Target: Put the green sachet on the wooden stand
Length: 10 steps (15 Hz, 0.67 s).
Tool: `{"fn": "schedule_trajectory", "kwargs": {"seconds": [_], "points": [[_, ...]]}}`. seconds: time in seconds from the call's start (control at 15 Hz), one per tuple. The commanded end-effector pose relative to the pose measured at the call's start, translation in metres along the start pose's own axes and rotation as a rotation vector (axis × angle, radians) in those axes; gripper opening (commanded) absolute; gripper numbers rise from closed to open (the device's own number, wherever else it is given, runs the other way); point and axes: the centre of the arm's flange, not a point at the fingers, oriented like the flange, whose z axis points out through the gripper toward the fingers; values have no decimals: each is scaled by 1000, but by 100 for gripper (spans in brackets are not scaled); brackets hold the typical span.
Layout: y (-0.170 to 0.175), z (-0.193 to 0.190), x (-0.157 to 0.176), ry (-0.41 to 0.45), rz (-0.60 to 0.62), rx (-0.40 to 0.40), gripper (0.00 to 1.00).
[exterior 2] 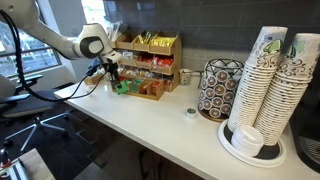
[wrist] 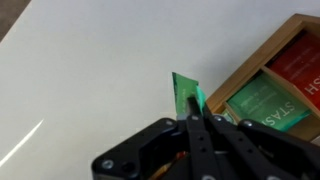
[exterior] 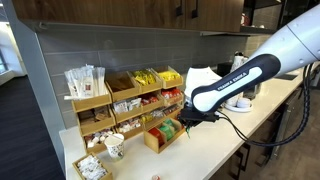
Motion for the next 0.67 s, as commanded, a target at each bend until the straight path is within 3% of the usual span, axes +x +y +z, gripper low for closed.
{"fn": "schedule_trajectory", "kwargs": {"seconds": [0.0, 0.6], "points": [[0, 0, 0, 0, 0, 0, 1], [-9, 9, 38, 50, 469, 226, 1]]}}
